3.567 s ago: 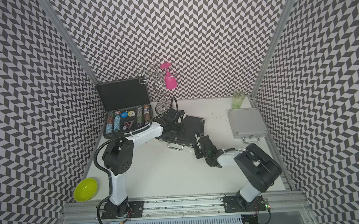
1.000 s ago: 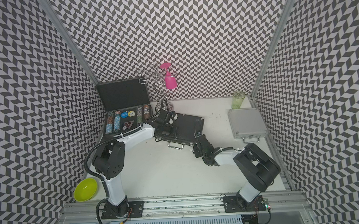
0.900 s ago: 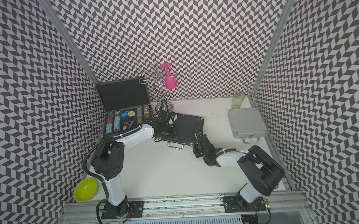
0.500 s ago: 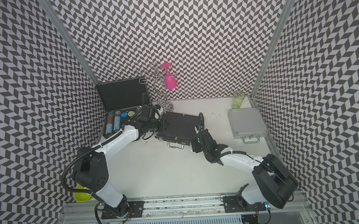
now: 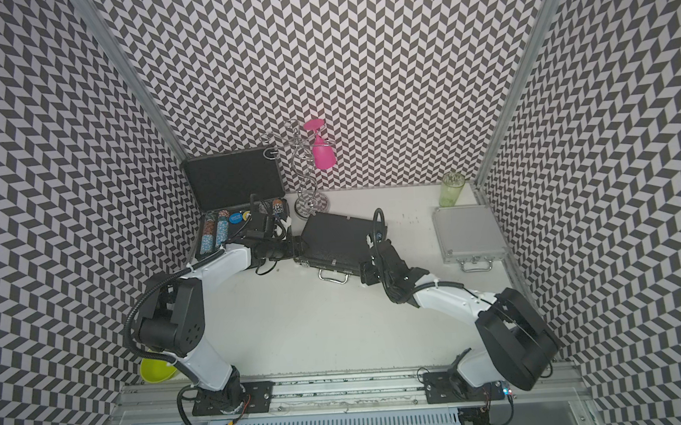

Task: Close the poker set cases
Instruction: Move the poker set case to the center of the board.

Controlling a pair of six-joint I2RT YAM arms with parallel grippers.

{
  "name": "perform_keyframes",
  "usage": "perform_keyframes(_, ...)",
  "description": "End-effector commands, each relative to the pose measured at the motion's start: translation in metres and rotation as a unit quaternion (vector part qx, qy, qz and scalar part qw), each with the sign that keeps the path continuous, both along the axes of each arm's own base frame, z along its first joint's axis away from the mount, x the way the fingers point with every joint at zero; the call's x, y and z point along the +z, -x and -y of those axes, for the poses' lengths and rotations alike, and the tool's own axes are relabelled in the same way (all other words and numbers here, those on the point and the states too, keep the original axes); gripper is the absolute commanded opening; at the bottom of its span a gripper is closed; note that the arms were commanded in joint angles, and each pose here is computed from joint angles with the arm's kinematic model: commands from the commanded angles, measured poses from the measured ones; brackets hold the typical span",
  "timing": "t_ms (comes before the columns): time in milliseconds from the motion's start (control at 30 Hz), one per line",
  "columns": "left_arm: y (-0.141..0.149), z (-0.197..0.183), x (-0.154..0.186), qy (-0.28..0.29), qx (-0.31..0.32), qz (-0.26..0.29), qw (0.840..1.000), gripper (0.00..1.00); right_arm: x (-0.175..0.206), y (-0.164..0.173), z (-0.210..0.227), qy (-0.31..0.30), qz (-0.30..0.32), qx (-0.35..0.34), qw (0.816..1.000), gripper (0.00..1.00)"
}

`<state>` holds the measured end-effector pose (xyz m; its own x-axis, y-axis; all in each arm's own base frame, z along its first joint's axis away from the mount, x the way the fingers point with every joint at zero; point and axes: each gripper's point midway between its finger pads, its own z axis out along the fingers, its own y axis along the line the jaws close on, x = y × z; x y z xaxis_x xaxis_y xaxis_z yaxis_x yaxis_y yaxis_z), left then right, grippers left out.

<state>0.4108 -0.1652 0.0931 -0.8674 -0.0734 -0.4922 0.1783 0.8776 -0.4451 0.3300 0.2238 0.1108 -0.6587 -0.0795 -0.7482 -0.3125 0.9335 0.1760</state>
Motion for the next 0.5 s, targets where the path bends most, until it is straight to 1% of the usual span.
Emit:
perform_keyframes(0,0.001,0.01,-0.01,0.029,-0.023,-0.015,0.999,0.74,0.006,-0.004,-0.002,-0.011,0.009,-0.004,1.0,0.73)
perform_keyframes(67,0.002,0.016,-0.014,0.04,-0.042,-0.025,0.998,0.72,0.008,-0.005,-0.001,-0.009,0.01,-0.008,1.0,0.73)
perform_keyframes(133,0.005,0.027,-0.017,0.053,-0.07,-0.036,0.996,0.67,0.009,-0.007,0.001,-0.005,0.012,-0.016,1.0,0.73)
perform_keyframes(233,0.012,0.043,-0.017,0.058,-0.102,-0.036,0.992,0.65,0.01,-0.01,0.005,0.0,0.014,-0.028,0.999,0.73)
perform_keyframes(333,0.019,0.064,-0.015,0.06,-0.136,-0.032,0.988,0.62,0.011,-0.014,0.008,0.004,0.014,-0.039,0.999,0.73)
perform_keyframes(467,0.022,0.088,-0.014,0.049,-0.159,-0.034,0.986,0.6,0.013,-0.02,0.016,0.008,0.012,-0.062,0.998,0.74)
